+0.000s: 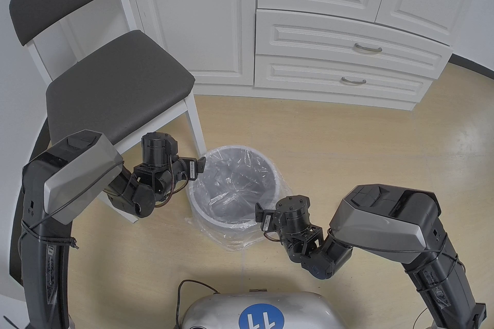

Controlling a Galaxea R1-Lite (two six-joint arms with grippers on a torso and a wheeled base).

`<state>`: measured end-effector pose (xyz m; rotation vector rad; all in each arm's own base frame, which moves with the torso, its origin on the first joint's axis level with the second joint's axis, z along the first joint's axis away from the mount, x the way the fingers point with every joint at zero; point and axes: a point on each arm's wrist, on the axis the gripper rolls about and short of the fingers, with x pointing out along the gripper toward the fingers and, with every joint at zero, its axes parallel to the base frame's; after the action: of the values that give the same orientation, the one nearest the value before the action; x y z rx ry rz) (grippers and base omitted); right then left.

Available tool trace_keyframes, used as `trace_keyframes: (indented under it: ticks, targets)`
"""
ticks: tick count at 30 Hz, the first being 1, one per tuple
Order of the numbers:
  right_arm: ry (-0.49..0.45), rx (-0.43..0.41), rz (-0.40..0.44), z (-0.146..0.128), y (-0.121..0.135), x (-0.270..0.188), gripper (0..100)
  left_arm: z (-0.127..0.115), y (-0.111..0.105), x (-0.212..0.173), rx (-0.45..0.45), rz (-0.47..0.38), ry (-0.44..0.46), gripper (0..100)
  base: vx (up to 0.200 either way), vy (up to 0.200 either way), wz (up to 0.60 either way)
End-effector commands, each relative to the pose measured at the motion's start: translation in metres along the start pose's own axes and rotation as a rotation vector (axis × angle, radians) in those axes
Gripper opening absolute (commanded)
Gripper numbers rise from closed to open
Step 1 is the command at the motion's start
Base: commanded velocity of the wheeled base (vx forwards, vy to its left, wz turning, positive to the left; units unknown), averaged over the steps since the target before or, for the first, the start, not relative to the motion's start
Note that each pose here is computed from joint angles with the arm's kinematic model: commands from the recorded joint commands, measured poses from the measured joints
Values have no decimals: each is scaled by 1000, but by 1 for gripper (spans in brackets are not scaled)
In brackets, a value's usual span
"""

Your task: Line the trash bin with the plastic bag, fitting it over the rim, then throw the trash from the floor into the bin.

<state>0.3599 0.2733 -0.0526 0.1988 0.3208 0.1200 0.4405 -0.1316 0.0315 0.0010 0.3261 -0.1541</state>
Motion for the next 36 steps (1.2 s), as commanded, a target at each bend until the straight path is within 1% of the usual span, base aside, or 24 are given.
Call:
trace_keyframes:
  ticks: [1, 2, 6, 8, 11, 13, 16, 20, 26, 27, 30, 32, 33, 36]
  targets:
    - [0, 0, 0, -1, 0, 0, 100, 4, 7, 0, -6, 14, -6, 100, 0, 0, 0]
    - [0, 0, 0, -1, 0, 0, 100, 5, 11, 0, -7, 21, -6, 100, 0, 0, 0]
    - [0, 0, 0, -1, 0, 0, 100, 7, 16, -2, -10, 14, -5, 100, 0, 0, 0]
    - [0, 0, 0, -1, 0, 0, 100, 13, 17, -8, -5, 14, -8, 100, 0, 0, 0]
    - [-1, 1, 1, 0, 0, 0, 100, 14, 23, -16, 0, 4, 14, 100, 0, 0, 0]
    - [-1, 1, 1, 0, 0, 0, 100, 13, 29, -19, 16, -13, 32, 100, 0, 0, 0]
    - [0, 0, 0, 0, 0, 0, 100, 11, 41, -25, 52, -8, 52, 100, 0, 0, 0]
    - [0, 0, 0, 0, 0, 0, 100, 10, 50, -34, 101, -28, 74, 100, 0, 0, 0]
    - [0, 0, -1, 0, -1, 0, 100, -2, 59, -37, 164, -18, 158, 100, 0, 0, 0]
    - [0, 0, -1, 0, -1, 0, 100, -7, 60, -35, 179, -20, 193, 100, 0, 0, 0]
    - [0, 0, 0, 0, 0, 0, 100, -18, 64, -26, 177, -16, 236, 100, 0, 0, 0]
    - [0, -2, 0, -1, 0, 0, 100, -22, 64, -21, 176, -15, 241, 100, 0, 0, 0]
    - [2, -1, 0, -1, 0, 0, 100, -31, 64, -14, 175, -17, 253, 100, 0, 0, 0]
    - [7, -4, -3, -4, -1, 1, 100, -42, 63, -5, 173, -20, 268, 100, 0, 0, 0]
